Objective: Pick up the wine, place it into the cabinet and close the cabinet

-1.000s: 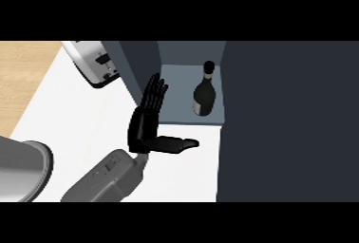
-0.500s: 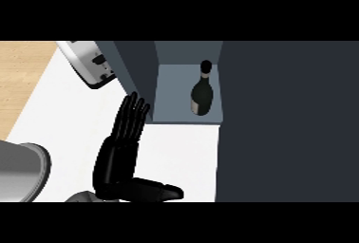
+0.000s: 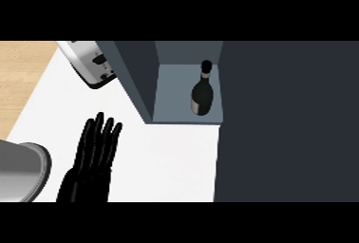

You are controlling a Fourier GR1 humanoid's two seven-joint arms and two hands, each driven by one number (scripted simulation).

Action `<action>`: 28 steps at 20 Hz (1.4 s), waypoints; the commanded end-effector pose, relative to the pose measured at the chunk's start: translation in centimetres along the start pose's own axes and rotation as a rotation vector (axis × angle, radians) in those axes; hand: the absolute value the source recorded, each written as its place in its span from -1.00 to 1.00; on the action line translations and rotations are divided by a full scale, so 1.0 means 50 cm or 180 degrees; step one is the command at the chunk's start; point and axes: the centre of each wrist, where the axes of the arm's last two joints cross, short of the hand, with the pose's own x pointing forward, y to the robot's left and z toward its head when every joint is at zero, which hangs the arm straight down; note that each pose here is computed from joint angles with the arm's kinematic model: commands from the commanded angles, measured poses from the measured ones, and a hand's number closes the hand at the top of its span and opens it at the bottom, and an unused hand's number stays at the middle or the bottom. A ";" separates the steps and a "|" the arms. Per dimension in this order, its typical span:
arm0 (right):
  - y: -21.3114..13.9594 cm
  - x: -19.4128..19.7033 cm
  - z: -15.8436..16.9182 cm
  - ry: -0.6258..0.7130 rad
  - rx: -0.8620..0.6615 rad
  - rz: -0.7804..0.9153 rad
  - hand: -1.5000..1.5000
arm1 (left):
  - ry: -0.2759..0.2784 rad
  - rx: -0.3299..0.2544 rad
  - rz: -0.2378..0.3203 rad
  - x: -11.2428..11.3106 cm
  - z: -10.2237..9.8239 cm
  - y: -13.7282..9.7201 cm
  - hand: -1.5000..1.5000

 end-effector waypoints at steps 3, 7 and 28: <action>0.042 0.023 0.034 0.0086 0.0602 -0.0135 1.00 | -0.0114 0.0171 -0.0210 0.068 0.021 0.061 -1.00; 0.087 0.038 0.036 0.0122 0.0796 -0.0472 1.00 | -0.0123 0.0317 -0.0179 0.073 0.073 0.105 -1.00; 0.278 0.097 -0.185 -0.0124 0.0706 -0.0008 1.00 | -0.0244 0.0203 -0.0242 0.217 0.161 0.274 -1.00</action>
